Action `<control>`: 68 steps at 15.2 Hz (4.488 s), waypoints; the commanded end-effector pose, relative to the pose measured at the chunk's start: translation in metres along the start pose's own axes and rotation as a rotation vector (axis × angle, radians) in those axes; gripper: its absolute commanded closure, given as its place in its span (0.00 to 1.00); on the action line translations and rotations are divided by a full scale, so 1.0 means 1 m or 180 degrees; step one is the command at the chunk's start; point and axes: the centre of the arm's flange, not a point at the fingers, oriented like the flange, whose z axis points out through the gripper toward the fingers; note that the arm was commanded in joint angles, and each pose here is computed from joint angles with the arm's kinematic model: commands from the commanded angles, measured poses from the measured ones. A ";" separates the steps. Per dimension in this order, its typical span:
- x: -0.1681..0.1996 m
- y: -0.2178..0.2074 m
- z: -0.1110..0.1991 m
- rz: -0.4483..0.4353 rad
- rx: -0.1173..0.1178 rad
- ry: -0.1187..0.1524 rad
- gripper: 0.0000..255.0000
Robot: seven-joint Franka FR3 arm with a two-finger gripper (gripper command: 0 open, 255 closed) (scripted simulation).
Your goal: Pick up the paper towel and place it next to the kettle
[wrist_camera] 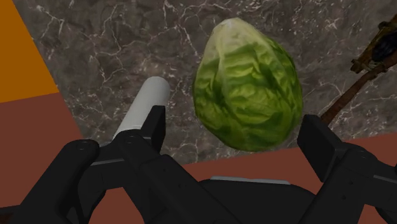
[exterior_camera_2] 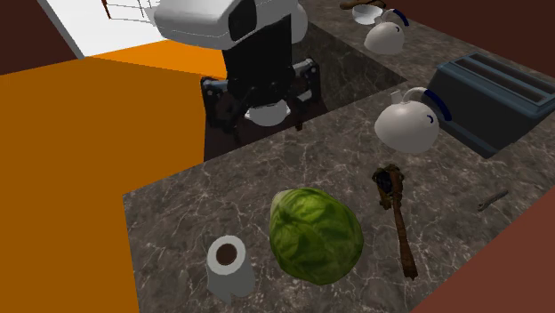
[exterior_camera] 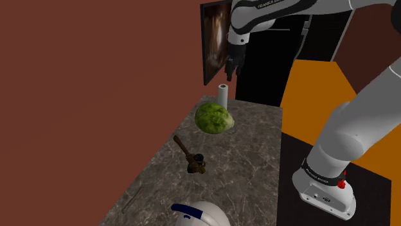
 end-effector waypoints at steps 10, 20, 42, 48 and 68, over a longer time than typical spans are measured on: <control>0.103 0.080 0.077 0.0148 -0.0014 -0.0142 0.00; 0.140 0.112 0.135 0.0207 -0.0019 -0.0199 0.00; 0.140 0.112 0.138 0.0207 -0.0019 -0.0199 1.00; 0.141 0.110 0.107 0.0207 -0.0019 -0.0199 1.00; 0.144 0.104 0.001 0.0207 -0.0019 -0.0199 1.00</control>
